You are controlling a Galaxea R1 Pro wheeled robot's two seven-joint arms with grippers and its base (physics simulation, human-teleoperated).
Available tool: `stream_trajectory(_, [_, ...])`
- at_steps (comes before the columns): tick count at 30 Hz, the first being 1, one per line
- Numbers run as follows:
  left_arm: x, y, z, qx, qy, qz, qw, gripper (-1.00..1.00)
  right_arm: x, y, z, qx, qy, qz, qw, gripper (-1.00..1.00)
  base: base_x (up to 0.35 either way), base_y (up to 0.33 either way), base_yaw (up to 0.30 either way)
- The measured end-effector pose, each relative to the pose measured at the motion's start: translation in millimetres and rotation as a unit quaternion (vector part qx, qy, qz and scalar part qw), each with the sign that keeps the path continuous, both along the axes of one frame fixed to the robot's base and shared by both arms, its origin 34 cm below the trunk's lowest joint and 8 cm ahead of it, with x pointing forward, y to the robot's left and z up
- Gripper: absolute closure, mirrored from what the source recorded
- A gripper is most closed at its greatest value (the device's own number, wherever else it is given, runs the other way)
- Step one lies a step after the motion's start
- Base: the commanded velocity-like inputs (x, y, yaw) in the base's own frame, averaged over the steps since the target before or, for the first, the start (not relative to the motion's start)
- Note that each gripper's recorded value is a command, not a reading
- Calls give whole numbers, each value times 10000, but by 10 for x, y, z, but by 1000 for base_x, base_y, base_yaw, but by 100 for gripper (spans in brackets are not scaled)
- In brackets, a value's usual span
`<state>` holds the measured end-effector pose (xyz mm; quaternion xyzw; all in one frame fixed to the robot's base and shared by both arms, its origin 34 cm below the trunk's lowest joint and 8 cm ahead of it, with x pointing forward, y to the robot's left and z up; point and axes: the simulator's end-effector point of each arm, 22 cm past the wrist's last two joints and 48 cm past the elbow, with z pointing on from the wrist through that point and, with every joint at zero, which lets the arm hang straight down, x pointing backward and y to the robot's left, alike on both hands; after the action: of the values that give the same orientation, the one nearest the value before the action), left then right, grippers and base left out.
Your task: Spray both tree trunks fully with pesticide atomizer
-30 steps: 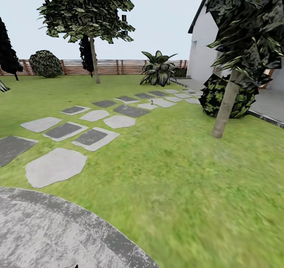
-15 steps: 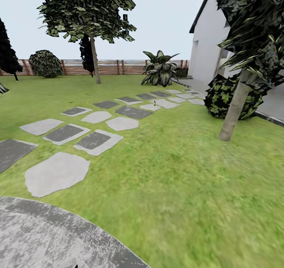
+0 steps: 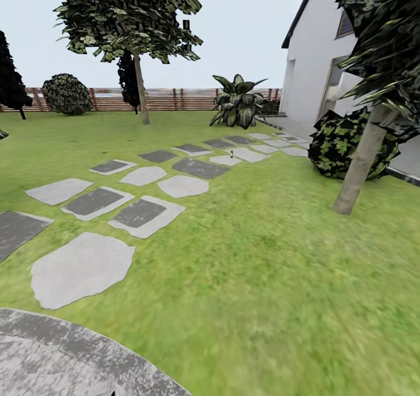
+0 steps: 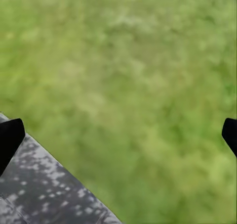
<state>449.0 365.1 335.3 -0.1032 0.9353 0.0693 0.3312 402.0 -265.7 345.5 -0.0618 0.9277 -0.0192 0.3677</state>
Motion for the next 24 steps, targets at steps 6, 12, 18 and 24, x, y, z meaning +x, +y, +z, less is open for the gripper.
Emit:
stream_trajectory(6, [1, 0, 0, 0, 0, 0, 10000, -100, -3, -3, -2, -6, 3, -5, 10000, -100, 313, 141, 0])
stream_trajectory(12, [1, 0, 1, 0, -1, 0, 10000, -100, -5, -6, -3, -8, 5, -6, 10000, -100, 331, 57, 0])
stream_trajectory(18, [0, 0, 0, 0, 1, 0, 10000, -100, -5, -7, -3, -11, 4, -9, 10000, -100, 337, 5, 0])
stream_trajectory(24, [0, 1, 0, 1, 0, 0, 10000, -100, -5, -7, -4, -12, 6, -10, 10000, -100, 337, 0, 0])
